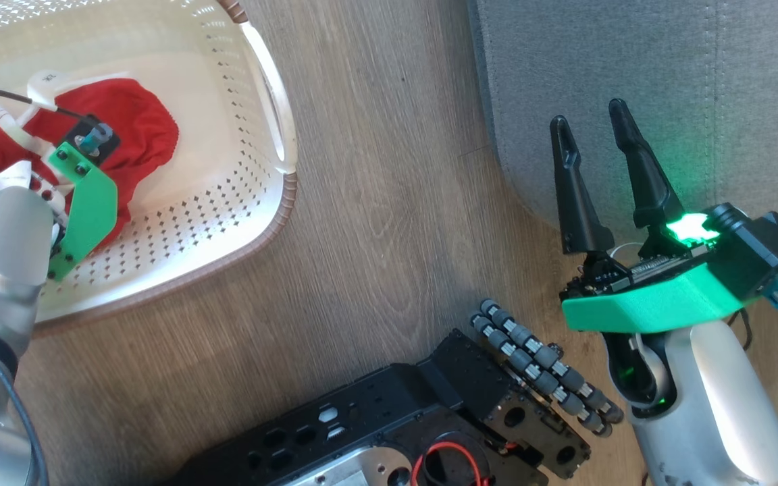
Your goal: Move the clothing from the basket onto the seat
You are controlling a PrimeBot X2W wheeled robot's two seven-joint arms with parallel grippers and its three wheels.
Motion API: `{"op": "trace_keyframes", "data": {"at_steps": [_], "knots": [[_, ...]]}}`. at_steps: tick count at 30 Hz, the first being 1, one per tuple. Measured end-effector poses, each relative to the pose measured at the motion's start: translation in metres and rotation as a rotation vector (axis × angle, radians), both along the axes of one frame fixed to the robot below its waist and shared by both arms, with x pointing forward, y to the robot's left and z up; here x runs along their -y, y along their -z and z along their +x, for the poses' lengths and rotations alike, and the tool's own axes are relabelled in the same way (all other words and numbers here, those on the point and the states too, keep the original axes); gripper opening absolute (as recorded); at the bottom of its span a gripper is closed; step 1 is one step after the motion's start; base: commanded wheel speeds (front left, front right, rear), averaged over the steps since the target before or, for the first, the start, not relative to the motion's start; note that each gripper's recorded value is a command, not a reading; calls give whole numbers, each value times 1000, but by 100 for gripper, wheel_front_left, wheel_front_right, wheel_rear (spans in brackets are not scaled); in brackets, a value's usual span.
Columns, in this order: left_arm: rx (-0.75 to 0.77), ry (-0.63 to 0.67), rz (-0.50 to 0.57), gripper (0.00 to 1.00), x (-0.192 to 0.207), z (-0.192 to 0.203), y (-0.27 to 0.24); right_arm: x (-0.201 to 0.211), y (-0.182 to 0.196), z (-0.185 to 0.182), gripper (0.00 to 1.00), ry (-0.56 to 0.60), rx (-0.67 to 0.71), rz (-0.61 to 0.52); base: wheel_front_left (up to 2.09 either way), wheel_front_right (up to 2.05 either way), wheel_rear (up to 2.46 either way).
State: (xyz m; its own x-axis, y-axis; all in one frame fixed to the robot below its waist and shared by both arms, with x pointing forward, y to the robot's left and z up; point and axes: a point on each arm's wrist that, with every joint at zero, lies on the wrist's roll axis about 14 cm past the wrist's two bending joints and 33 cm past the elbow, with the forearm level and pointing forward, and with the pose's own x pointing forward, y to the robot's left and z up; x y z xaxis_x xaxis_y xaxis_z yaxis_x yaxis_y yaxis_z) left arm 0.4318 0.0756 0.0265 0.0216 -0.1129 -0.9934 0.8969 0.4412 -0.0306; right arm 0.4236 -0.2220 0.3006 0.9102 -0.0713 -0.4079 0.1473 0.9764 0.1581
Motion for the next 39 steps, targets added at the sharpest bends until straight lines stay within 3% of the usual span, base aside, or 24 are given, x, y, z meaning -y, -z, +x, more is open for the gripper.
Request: {"op": "trace_keyframes", "data": {"at_steps": [9, 19, 25, 34, 39], "knots": [[27, -47, -19, 0, -4, 11, -8, -1, -9, 7, 100, -13, 32, -6, 0, 0, 0], [197, -141, -126, 0, 14, 54, -44, 0, -47, 27, 100, -29, 143, -19, 0, 0, 0], [365, -219, -346, 0, 46, 77, -95, 1, -74, 31, 100, -36, 209, -40, 0, 0, 0], [543, -314, -532, 0, 62, 91, -179, -4, -112, 25, 100, -50, 290, -56, 0, 0, 0], [680, -366, -704, 0, 83, 97, -256, -12, -136, 17, 100, -68, 341, -57, 0, 0, 0]]}}
